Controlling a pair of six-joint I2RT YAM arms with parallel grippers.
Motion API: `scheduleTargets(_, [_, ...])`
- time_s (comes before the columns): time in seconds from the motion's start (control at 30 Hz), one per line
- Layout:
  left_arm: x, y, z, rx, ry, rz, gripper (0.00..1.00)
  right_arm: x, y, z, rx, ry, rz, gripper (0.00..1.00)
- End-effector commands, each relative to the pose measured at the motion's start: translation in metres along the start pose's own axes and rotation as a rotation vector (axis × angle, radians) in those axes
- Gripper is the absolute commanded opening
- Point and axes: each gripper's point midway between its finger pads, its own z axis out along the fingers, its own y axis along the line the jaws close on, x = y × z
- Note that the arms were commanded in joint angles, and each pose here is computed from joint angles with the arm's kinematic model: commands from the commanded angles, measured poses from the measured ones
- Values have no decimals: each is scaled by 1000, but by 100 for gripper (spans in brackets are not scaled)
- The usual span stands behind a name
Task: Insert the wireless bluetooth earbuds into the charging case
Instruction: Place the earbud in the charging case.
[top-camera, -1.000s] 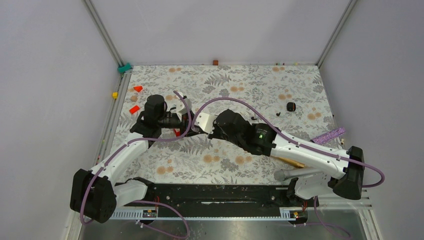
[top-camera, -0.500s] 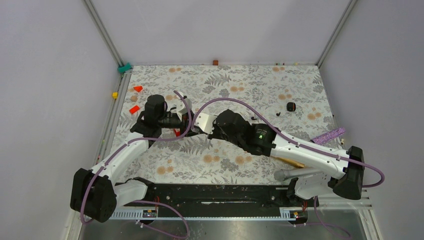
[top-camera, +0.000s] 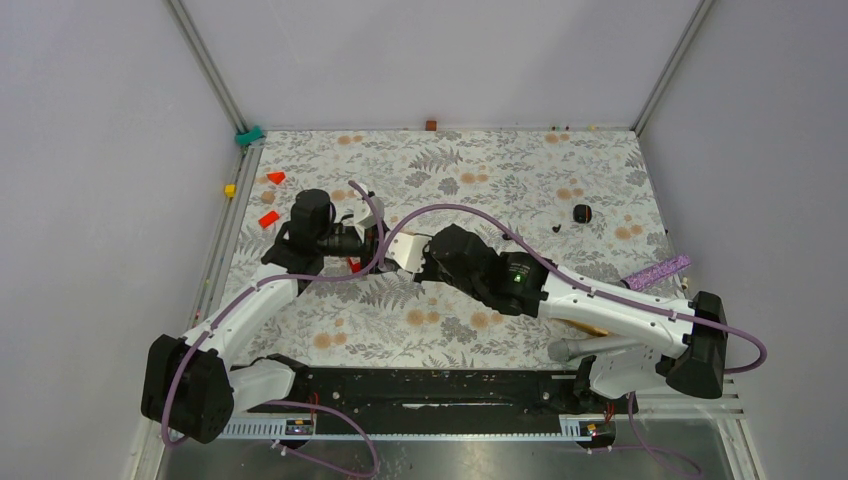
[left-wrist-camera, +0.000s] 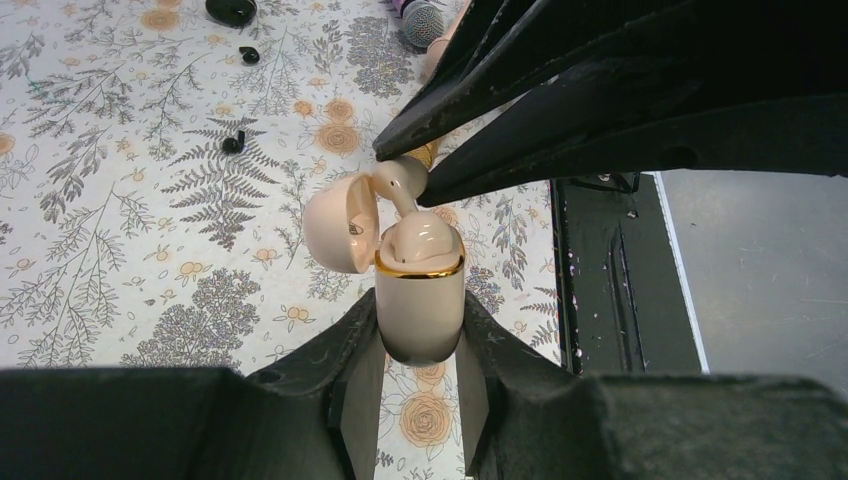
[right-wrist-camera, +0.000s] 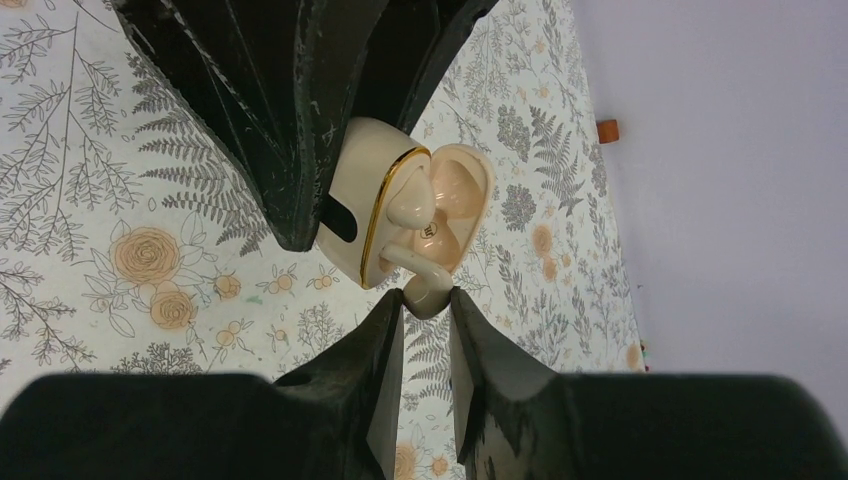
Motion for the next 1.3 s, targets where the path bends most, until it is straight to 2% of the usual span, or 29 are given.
scheduleTargets(0.0, [-13, -4, 0, 23, -25, 50, 0, -4, -8, -1, 56, -8, -22, 22])
scheduleTargets(0.4, [-13, -3, 0, 18, -25, 52, 0, -4, -15, -4, 85, -13, -31, 22])
scheduleTargets(1.27, [-11, 8, 0, -34, -16, 32, 0, -10, 8, 1, 40, -26, -77, 22])
